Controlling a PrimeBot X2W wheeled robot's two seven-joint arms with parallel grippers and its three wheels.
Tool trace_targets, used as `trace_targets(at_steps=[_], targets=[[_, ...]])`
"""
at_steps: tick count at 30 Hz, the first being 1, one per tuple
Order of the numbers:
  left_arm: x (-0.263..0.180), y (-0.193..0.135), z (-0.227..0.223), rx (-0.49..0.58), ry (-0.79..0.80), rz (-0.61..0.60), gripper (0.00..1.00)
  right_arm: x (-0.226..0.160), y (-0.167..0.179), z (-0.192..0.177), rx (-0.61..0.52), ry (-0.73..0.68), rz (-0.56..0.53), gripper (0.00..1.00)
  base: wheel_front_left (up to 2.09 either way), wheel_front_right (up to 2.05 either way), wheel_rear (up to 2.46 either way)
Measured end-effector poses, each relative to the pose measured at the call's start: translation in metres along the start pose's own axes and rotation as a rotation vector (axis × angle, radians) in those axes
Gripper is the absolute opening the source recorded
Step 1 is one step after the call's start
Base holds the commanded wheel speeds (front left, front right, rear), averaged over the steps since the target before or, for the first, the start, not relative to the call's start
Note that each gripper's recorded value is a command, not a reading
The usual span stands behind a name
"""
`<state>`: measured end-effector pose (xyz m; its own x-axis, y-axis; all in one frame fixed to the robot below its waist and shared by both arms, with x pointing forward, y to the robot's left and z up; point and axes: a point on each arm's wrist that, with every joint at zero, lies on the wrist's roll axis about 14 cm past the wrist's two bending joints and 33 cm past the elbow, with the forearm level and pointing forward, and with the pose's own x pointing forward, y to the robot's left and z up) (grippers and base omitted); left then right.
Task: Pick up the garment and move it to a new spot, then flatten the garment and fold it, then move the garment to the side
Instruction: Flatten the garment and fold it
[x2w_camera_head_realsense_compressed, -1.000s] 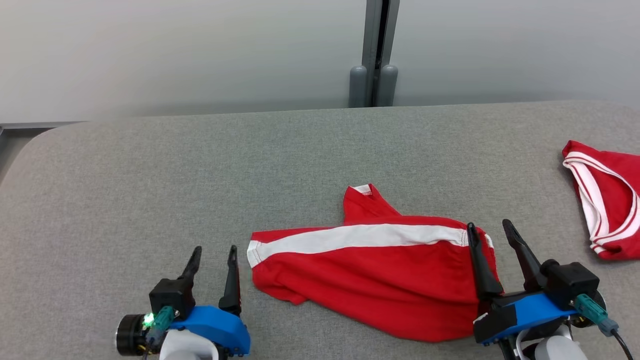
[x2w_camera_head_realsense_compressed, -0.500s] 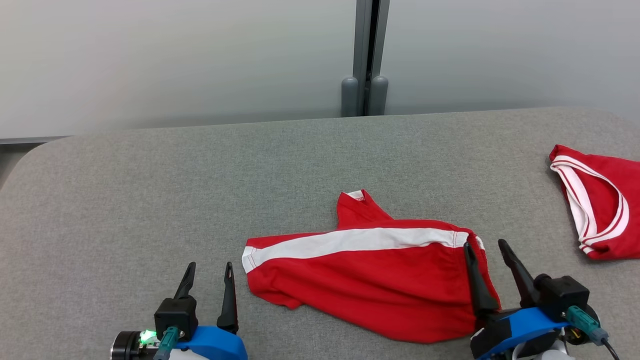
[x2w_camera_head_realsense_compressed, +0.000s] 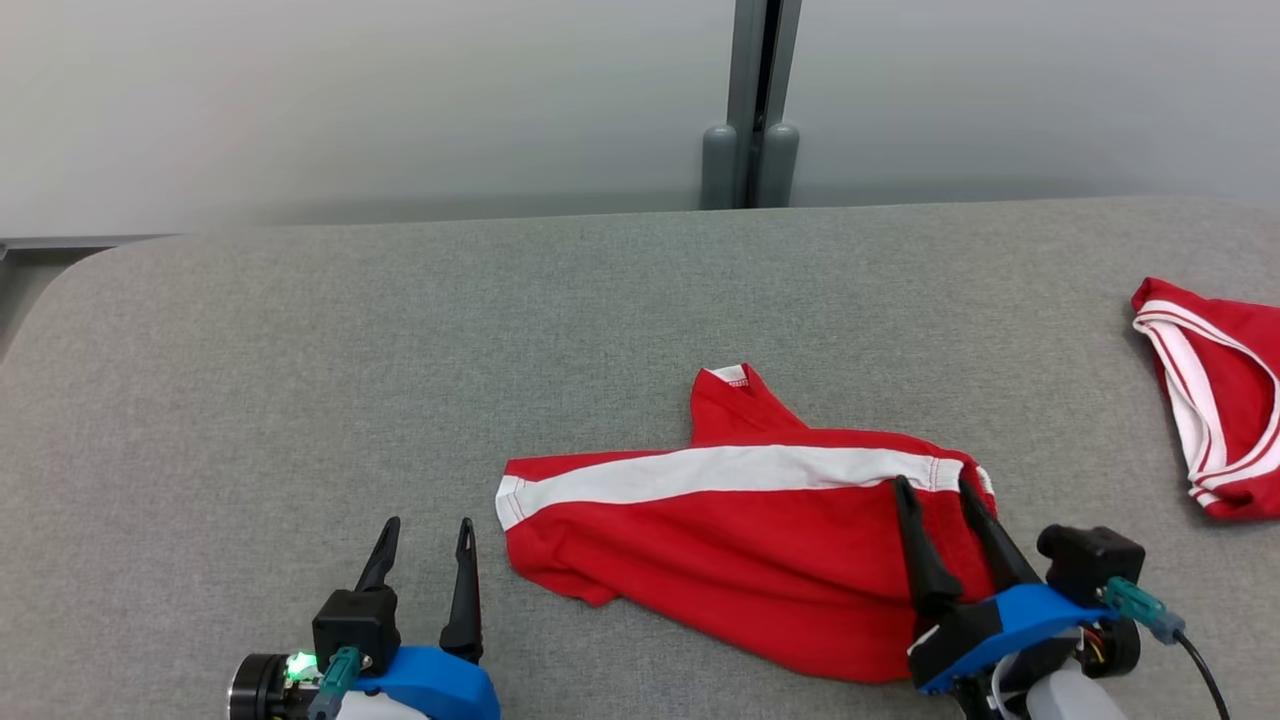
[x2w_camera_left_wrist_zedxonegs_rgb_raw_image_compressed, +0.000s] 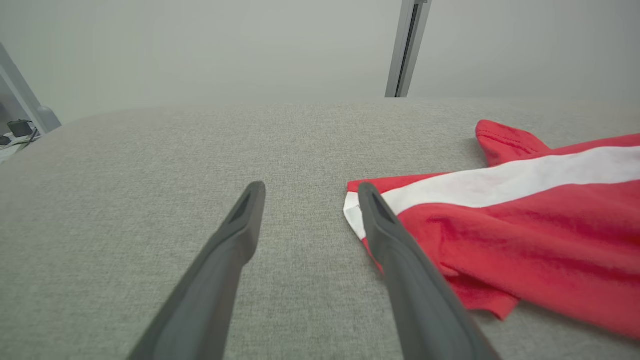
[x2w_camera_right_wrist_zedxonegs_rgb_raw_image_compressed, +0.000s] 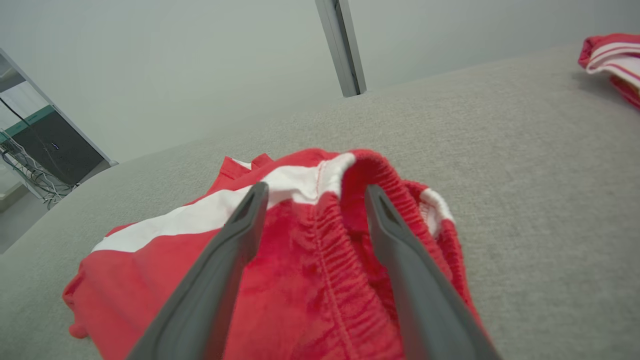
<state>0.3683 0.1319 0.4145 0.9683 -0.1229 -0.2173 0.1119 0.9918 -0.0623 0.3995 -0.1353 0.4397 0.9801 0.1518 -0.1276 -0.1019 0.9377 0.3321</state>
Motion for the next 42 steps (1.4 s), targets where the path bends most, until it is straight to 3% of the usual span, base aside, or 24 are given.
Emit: trace_targets(at_steps=[9, 10, 12, 15, 25, 35, 42], targets=[[0.000, 0.001, -0.009, -0.027, 0.026, 0.010, 1.00, 0.017, 0.011, -0.006, 0.028, 0.032, 0.040, 1.00, 0.00, 0.00, 0.00], [0.001, 0.001, -0.009, -0.031, 0.028, 0.010, 1.00, 0.017, 0.011, -0.007, 0.029, 0.038, 0.040, 0.96, 0.00, 0.00, 0.00], [0.001, -0.001, -0.010, -0.033, 0.030, 0.007, 1.00, 0.017, 0.010, -0.009, 0.033, 0.042, 0.039, 0.71, 0.00, 0.00, 0.00], [0.002, -0.004, -0.011, -0.040, 0.035, -0.004, 1.00, 0.018, 0.007, -0.004, 0.028, 0.030, 0.037, 0.00, 0.00, 0.00, 0.00], [0.026, -0.023, -0.004, -0.143, 0.029, -0.084, 1.00, 0.021, -0.009, 0.009, 0.002, -0.007, 0.016, 0.00, 0.00, 0.00, 0.00], [0.052, -0.045, -0.016, -0.322, 0.096, -0.158, 1.00, 0.012, -0.030, 0.000, -0.045, 0.023, -0.019, 0.00, 0.00, 0.00, 0.00], [0.067, -0.055, -0.028, -0.390, 0.155, -0.177, 1.00, 0.012, -0.036, -0.006, -0.049, 0.040, -0.033, 0.00, 0.00, 0.00, 0.00]])
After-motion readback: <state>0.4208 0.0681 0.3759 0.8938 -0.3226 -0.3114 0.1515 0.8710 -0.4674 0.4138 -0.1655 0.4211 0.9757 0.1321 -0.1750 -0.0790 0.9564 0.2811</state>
